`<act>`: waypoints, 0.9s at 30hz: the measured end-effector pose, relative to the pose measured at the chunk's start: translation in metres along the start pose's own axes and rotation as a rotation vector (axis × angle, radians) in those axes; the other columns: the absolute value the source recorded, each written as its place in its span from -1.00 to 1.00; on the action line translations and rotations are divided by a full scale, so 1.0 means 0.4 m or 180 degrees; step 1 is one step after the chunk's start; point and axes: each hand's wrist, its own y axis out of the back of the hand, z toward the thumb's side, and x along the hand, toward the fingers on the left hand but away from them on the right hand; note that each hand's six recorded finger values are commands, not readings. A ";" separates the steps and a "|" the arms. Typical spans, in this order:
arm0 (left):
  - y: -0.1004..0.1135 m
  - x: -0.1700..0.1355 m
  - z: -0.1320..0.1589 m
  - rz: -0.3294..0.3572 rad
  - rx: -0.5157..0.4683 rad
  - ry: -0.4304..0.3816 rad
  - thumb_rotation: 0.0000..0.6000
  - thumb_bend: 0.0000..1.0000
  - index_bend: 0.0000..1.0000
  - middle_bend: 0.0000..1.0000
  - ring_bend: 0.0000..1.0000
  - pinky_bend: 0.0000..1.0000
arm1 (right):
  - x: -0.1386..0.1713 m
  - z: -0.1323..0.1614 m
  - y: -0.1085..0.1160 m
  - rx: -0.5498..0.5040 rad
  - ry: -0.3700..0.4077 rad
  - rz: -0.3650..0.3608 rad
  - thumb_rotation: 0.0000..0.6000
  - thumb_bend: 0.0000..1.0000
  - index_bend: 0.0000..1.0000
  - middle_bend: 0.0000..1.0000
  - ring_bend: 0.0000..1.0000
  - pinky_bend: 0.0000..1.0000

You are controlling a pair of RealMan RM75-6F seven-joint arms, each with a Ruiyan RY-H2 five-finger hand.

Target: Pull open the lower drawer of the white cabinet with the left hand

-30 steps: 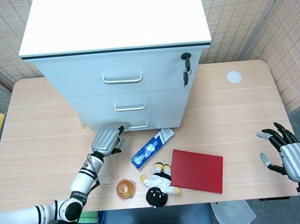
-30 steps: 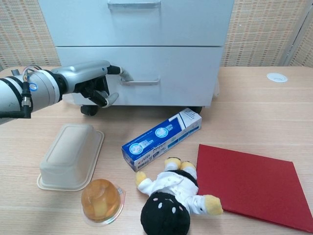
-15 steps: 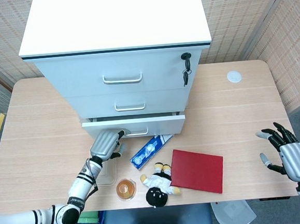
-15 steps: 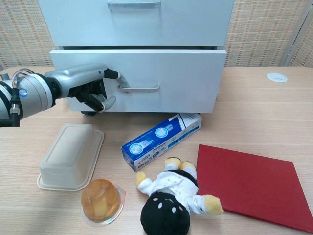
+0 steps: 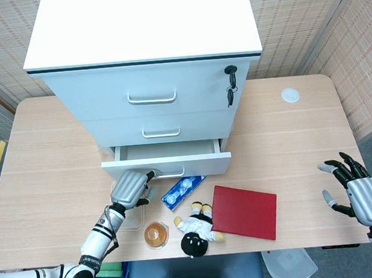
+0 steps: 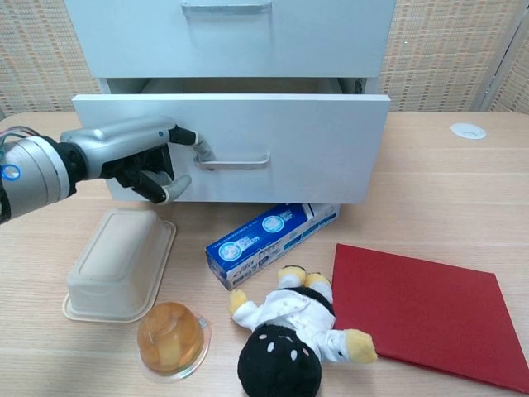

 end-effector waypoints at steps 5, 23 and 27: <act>-0.005 -0.018 0.007 -0.0019 0.0006 -0.0054 1.00 0.10 -0.39 1.00 1.00 1.00 | 0.001 0.001 0.008 0.0013 0.0007 -0.0022 1.00 -0.33 -0.48 -0.55 -0.75 -0.69; -0.012 -0.090 0.023 -0.0082 0.0050 -0.0182 1.00 0.10 -0.37 1.00 1.00 1.00 | 0.004 0.007 0.007 -0.0057 0.0038 -0.0009 1.00 -0.33 -0.48 -0.55 -0.75 -0.69; -0.012 -0.105 0.027 -0.0091 0.0051 -0.0207 1.00 0.10 -0.37 1.00 1.00 1.00 | 0.004 0.008 0.008 -0.0054 0.0044 -0.0013 1.00 -0.33 -0.48 -0.55 -0.75 -0.69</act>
